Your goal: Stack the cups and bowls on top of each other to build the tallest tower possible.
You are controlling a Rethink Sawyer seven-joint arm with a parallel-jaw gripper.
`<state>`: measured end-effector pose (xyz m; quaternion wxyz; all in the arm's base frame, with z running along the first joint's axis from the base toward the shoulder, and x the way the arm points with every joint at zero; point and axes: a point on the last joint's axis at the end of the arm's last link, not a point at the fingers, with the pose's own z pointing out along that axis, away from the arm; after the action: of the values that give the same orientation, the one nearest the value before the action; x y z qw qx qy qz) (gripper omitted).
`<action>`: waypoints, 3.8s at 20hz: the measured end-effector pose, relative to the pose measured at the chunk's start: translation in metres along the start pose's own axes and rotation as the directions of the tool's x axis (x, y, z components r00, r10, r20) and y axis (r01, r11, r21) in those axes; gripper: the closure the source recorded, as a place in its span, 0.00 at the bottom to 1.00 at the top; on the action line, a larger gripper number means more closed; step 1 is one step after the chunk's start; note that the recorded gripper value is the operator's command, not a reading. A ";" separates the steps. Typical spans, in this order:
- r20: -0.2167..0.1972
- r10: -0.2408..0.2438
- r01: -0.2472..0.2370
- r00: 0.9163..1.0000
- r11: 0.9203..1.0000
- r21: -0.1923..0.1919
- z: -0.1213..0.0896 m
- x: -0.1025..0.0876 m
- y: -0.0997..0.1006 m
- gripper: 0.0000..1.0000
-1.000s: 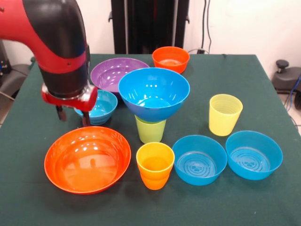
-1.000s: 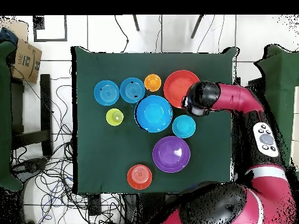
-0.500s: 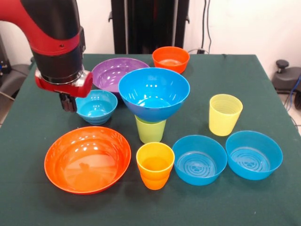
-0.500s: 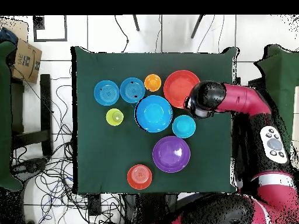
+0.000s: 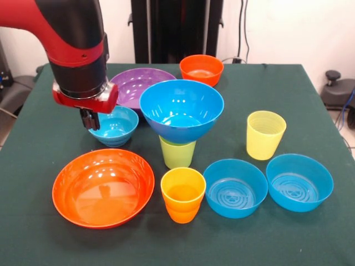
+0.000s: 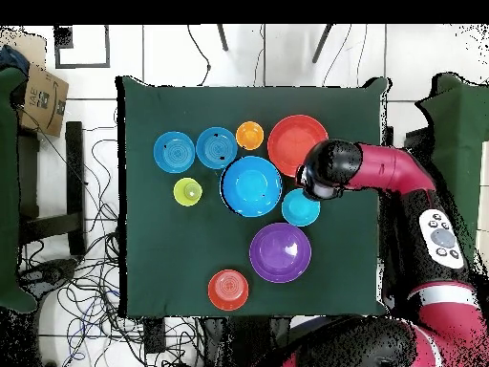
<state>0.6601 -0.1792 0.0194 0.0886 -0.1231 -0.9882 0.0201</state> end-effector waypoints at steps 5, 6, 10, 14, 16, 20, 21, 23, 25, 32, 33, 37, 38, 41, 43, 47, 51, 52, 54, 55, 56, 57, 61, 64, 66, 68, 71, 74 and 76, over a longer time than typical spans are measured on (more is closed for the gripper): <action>0.025 -0.008 0.008 1.000 1.000 -0.008 0.006 0.002 0.004 1.00; 0.035 -0.010 0.010 0.999 1.000 -0.010 0.007 0.002 0.006 1.00; 0.064 -0.013 0.014 0.998 1.000 -0.017 0.011 0.002 0.008 1.00; 0.092 -0.013 0.015 0.996 1.000 -0.021 0.012 -0.001 0.010 1.00; 0.100 -0.013 0.016 0.995 1.000 -0.022 0.012 -0.002 0.010 1.00; 0.132 -0.013 0.016 0.991 1.000 -0.024 0.013 -0.006 0.010 1.00; 0.146 -0.012 0.015 0.989 1.000 -0.024 0.013 -0.007 0.010 1.00; 0.172 -0.011 0.015 0.985 1.000 -0.018 0.015 -0.009 0.008 1.00; 0.197 -0.012 0.014 0.980 1.000 -0.010 0.016 -0.011 0.007 1.00; 0.245 0.002 -0.007 0.970 1.000 0.018 0.027 -0.010 0.003 1.00; 0.240 0.021 -0.026 0.971 0.999 0.020 0.033 -0.007 0.001 1.00; 0.231 0.056 -0.064 0.971 0.998 0.028 0.039 -0.003 -0.002 1.00; 0.227 0.072 -0.081 0.971 0.996 0.031 0.041 -0.001 -0.003 1.00; 0.220 0.107 -0.118 0.970 0.992 0.037 0.044 0.003 -0.006 1.00; 0.217 0.120 -0.132 0.969 0.990 0.046 0.044 0.005 -0.008 1.00; 0.214 0.123 -0.139 0.969 0.988 0.063 0.044 0.008 -0.012 1.00; 0.211 0.133 -0.150 0.968 0.986 0.069 0.043 0.009 -0.017 1.00; 0.211 0.136 -0.153 0.968 0.986 0.068 0.043 0.009 -0.018 1.00; 0.210 0.144 -0.161 0.967 0.985 0.065 0.042 0.009 -0.019 1.00; 0.210 0.149 -0.165 0.966 0.984 0.061 0.042 0.009 -0.019 1.00; 0.210 0.152 -0.168 0.966 0.984 0.058 0.042 0.008 -0.019 1.00; 0.210 0.157 -0.172 0.965 0.984 0.056 0.041 0.008 -0.019 1.00; 0.213 0.170 -0.184 0.962 0.982 0.046 0.039 0.006 -0.021 0.00; 0.224 0.172 -0.186 0.959 0.982 0.042 0.038 0.004 -0.022 0.00; 0.229 0.175 -0.189 0.958 0.981 0.039 0.038 0.003 -0.022 0.00; 0.229 0.178 -0.191 0.957 0.981 0.037 0.038 0.003 -0.022 0.00; 0.228 0.187 -0.199 0.956 0.980 0.030 0.037 0.002 -0.022 0.00; 0.227 0.199 -0.209 0.953 0.978 0.019 0.036 0.001 -0.023 0.00; 0.226 0.208 -0.216 0.952 0.976 0.013 0.036 0.000 -0.024 0.00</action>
<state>0.6480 -0.2029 -0.0140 -0.0237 -0.2237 -0.9724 0.0618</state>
